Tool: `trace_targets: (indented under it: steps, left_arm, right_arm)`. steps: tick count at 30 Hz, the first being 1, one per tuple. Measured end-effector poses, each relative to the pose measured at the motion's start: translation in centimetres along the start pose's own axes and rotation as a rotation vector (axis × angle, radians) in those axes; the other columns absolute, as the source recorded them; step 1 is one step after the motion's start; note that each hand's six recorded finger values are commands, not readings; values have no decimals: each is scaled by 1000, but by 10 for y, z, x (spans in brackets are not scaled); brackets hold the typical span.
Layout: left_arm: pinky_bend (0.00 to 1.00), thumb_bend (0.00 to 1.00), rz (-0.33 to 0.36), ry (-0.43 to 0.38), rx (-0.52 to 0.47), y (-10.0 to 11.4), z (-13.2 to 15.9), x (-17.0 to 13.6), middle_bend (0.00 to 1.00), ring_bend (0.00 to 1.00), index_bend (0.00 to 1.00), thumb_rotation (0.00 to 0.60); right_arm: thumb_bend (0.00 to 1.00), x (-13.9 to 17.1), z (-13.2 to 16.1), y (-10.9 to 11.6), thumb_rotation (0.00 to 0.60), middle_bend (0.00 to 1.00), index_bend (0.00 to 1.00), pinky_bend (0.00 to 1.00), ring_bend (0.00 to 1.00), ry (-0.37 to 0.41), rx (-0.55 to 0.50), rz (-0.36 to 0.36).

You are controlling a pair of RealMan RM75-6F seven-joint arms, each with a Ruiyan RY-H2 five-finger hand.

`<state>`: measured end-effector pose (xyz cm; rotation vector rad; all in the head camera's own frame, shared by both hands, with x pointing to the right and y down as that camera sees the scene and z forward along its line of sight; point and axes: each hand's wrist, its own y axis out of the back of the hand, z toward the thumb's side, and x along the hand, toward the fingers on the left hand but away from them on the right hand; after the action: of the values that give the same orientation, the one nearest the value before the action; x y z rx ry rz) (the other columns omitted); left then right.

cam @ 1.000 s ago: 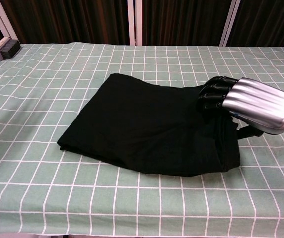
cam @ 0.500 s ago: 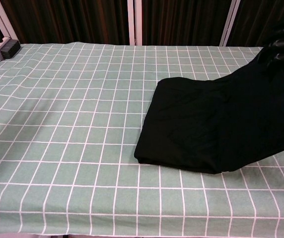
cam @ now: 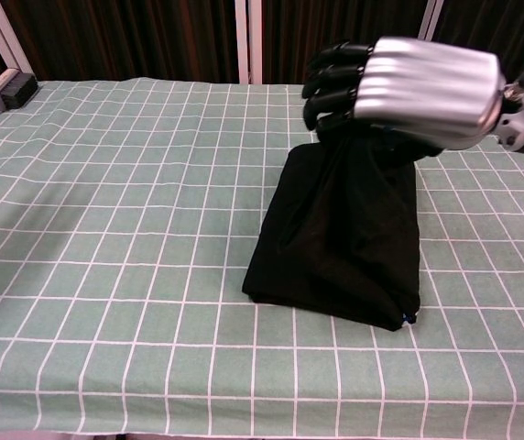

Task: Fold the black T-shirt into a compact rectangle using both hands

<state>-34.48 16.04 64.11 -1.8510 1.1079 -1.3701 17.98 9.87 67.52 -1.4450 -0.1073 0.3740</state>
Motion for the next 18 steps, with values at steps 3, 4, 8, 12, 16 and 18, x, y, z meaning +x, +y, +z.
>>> trace_targets:
  steps: [3, 4, 8, 12, 16, 18]
  left_arm:
    - [177, 0, -3, 6, -4, -1, -3, -3, 100, 64, 145, 600]
    - [177, 0, -3, 7, -4, -1, -4, -3, 100, 64, 145, 600]
    - [177, 0, -2, 14, -15, -2, -7, -6, 100, 64, 145, 600]
    - [178, 0, -3, 22, -22, -3, -11, -7, 100, 64, 144, 600]
    - [177, 0, -3, 21, -23, -4, -11, -7, 100, 64, 145, 600]
    - [178, 0, 3, 21, -20, -2, -11, -7, 100, 64, 145, 600]
  right_arm:
    - [589, -23, 11, -12, 600, 370, 599, 194, 209, 56, -1, 30]
    - [590, -28, 15, -17, 600, 369, 599, 194, 209, 70, -2, 43]
    - [590, -38, 27, -36, 600, 362, 598, 192, 209, 109, -7, 104]
    - [477, -42, 32, -54, 600, 290, 403, 124, 157, 88, -24, 161]
    - [90, -43, 30, -71, 600, 79, 15, 0, 1, 16, -37, 225]
    - [43, -44, 29, -74, 600, 47, 0, 0, 0, -33, -54, 234]
